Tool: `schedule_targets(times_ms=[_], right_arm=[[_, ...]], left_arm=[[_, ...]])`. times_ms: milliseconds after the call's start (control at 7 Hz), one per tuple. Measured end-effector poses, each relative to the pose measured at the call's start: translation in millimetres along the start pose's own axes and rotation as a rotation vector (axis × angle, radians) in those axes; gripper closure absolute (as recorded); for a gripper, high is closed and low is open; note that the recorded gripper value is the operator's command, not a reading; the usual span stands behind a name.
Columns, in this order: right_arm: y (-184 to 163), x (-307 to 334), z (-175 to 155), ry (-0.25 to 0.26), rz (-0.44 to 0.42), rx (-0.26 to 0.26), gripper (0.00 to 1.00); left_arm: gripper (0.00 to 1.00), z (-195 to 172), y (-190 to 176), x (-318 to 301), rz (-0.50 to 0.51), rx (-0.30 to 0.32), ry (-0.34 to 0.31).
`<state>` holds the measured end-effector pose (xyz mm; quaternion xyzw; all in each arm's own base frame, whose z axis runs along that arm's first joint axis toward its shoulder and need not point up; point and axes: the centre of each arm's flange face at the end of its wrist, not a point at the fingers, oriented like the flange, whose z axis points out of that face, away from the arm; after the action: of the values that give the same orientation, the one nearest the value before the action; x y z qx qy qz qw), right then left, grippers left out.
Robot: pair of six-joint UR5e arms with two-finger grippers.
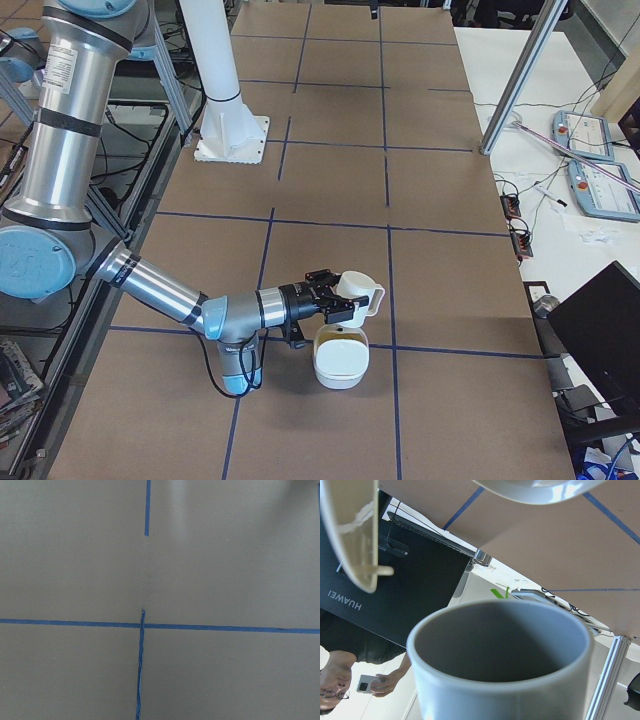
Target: Left arm hands cup to right arm to dump lemon
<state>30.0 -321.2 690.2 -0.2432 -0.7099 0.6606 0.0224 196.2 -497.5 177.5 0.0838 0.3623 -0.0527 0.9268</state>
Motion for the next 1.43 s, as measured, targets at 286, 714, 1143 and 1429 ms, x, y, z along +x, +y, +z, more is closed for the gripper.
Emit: schedule_targets(times_ms=[286,714,1143,1429], right_arm=[[11,3,10,0.008,-0.046,-0.025,0.99],[27,11,34,0.034,-0.347,-0.005,0.99],[32,37,63,0.116,-0.739,0.033,1.00],[41,65,91,0.199,-1.065,0.051,1.00]], left_arm=[[0.00,0,0,0,0.000,0.000,-0.001],[0.00,-3,2,-1,-0.002,0.000,-0.001],[0.00,-4,4,0,-0.001,-0.003,0.000],[0.00,-4,4,0,-0.001,-0.005,0.001]])
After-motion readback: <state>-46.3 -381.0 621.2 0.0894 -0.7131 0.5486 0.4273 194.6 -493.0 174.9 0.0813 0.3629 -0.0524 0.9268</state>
